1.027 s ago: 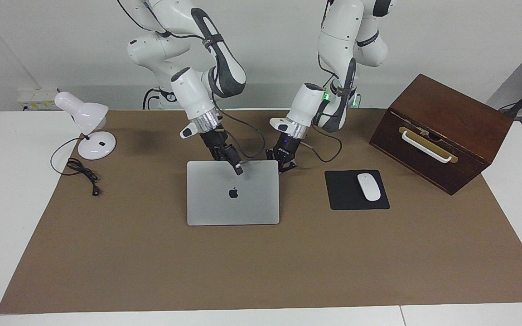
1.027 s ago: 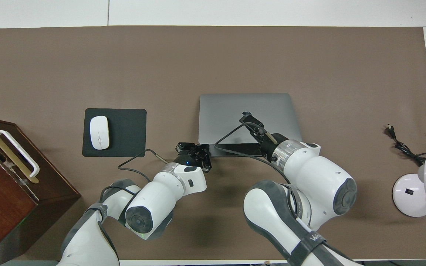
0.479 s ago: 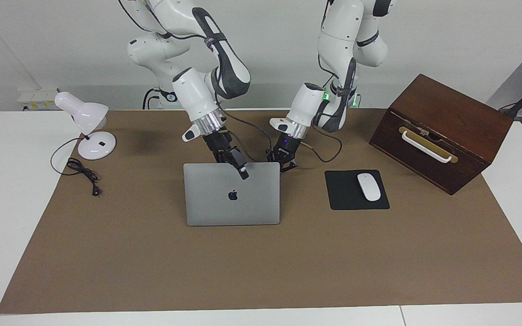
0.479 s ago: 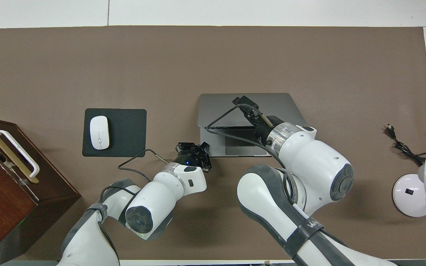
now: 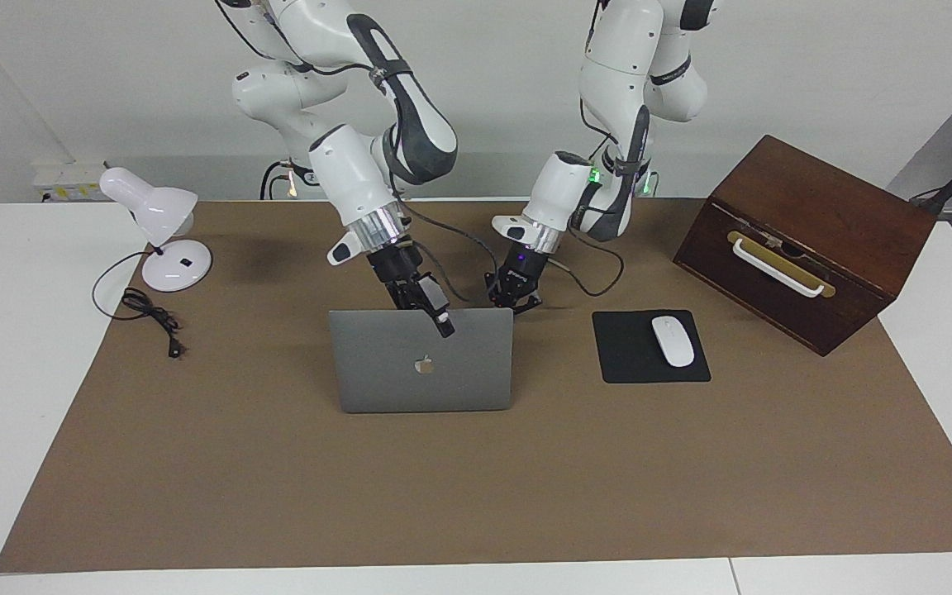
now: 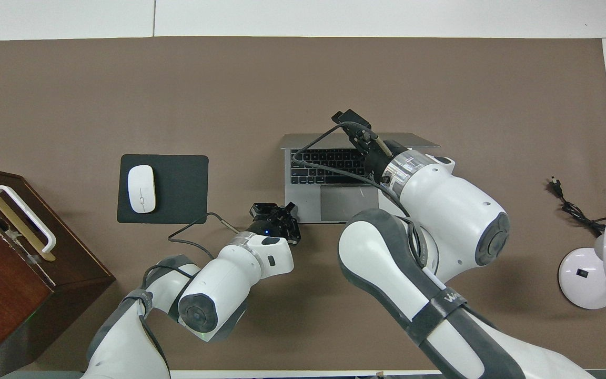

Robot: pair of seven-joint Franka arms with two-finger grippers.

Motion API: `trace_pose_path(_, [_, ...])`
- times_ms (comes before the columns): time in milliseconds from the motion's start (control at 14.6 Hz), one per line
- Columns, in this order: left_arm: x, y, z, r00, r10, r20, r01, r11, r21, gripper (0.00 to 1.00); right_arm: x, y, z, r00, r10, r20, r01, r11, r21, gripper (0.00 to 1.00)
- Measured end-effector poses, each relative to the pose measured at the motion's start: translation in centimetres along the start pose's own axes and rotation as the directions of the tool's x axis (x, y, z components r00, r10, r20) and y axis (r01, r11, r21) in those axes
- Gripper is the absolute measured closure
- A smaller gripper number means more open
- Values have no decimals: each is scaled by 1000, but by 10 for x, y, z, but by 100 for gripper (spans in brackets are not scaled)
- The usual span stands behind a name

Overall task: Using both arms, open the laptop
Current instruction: 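Push the lid farther open with the right gripper, away from the robot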

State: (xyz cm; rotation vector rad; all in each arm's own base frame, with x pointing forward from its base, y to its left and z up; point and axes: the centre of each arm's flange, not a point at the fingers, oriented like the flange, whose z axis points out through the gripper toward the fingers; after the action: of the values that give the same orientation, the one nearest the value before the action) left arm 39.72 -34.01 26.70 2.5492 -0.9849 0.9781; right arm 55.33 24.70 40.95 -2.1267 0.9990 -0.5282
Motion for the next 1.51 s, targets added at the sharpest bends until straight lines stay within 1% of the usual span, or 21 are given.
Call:
trace_pose_path(479, [0, 0, 0, 1000, 0, 0, 0, 1000, 0, 99, 36, -14, 2, 1000, 9, 1, -9, 1000, 19, 0])
trace_pose_path(890, [0, 0, 0, 1000, 0, 0, 0, 1000, 0, 99, 56, -15, 4, 1000, 9, -7, -9, 1000, 21, 0])
trace_pose_path(1233, [0, 0, 0, 1000, 0, 0, 0, 1000, 0, 99, 58, -20, 7, 1000, 4, -8, -4, 1000, 29, 0])
trace_pose_path(1370, [0, 0, 0, 1000, 0, 0, 0, 1000, 0, 99, 53, -25, 7, 1000, -2, -2, 2, 999, 38, 0])
trace_pose_path(1507, [0, 0, 0, 1000, 1, 0, -1, 1000, 0, 99, 39, -38, 5, 1000, -2, 14, 1, 998, 61, 0])
